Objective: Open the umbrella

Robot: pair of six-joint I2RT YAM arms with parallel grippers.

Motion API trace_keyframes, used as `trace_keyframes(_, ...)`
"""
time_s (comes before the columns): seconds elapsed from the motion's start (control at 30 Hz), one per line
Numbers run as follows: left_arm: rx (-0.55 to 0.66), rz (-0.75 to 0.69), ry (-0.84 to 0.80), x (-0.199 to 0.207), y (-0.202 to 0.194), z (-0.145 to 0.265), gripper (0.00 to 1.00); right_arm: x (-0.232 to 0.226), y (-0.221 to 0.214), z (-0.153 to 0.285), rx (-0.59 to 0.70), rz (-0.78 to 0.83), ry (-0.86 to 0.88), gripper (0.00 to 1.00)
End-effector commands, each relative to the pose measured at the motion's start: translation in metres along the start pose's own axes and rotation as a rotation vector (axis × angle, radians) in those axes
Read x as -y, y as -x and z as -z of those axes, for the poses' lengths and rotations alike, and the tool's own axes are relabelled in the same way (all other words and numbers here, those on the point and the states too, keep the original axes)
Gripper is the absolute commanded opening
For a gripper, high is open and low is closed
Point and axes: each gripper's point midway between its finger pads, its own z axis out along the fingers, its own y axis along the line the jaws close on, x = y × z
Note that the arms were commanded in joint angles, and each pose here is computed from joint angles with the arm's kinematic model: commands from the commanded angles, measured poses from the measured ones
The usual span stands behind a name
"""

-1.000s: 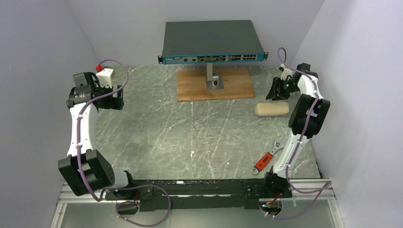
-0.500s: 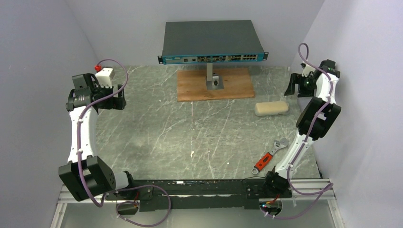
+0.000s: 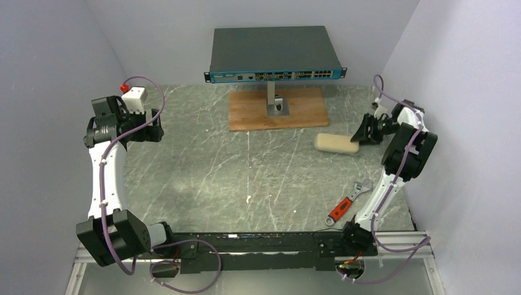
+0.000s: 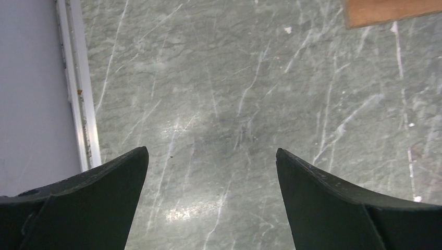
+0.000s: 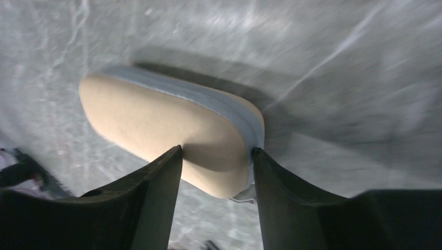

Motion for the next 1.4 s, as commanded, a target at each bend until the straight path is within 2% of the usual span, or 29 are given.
trace_keyframes(0.0, 0.077, 0.001, -0.067, 0.024, 0.015, 0.011, 0.98, -0.116, -0.020, 0.007, 0.082, 0.055, 0.216, 0.49)
trace_keyframes(0.1, 0.090, -0.035, -0.080, 0.032, 0.015, 0.009, 0.98, -0.179, -0.058, -0.022, 0.014, 0.151, 0.298, 0.52)
trace_keyframes(0.2, 0.092, -0.057, -0.091, 0.037, 0.015, 0.012, 0.98, -0.198, -0.073, -0.015, 0.020, 0.161, 0.332, 0.57)
trace_keyframes(0.3, 0.115, -0.101, -0.082, 0.037, 0.015, 0.019, 0.98, -0.189, -0.078, 0.018, 0.093, 0.237, 0.322, 0.61)
trace_keyframes(0.37, 0.137, -0.133, -0.096, 0.041, 0.012, 0.022, 0.98, -0.177, -0.077, 0.037, 0.159, 0.357, 0.263, 0.62)
trace_keyframes(0.47, 0.189, -0.175, -0.148, 0.054, 0.007, 0.025, 0.98, -0.161, -0.067, 0.044, 0.234, 0.581, 0.123, 0.62)
trace_keyframes(0.57, 0.241, -0.249, -0.220, 0.071, 0.002, 0.028, 0.98, -0.148, -0.050, 0.037, 0.294, 0.725, -0.010, 0.58)
trace_keyframes(0.77, 0.248, -0.438, -0.334, 0.100, -0.019, 0.028, 0.98, -0.133, -0.019, 0.011, 0.298, 0.985, -0.106, 0.57)
trace_keyframes(0.9, 0.220, -0.464, -0.339, 0.104, -0.027, 0.024, 0.98, -0.131, 0.010, -0.006, 0.310, 1.151, -0.151, 0.56)
trace_keyframes(0.97, 0.221, -0.457, -0.346, 0.106, -0.026, 0.026, 0.98, -0.130, 0.014, -0.015, 0.292, 1.305, -0.137, 0.55)
trace_keyframes(1.07, 0.214, -0.455, -0.313, 0.101, -0.025, 0.025, 0.98, -0.127, 0.004, -0.035, 0.192, 1.443, -0.011, 0.54)
trace_keyframes(1.23, 0.192, -0.444, -0.301, 0.098, -0.023, 0.023, 0.98, -0.125, 0.008, -0.067, 0.109, 1.585, 0.066, 0.50)
trace_keyframes(1.37, 0.178, -0.451, -0.308, 0.099, -0.024, 0.029, 0.98, -0.121, -0.007, -0.100, -0.020, 1.697, 0.123, 0.44)
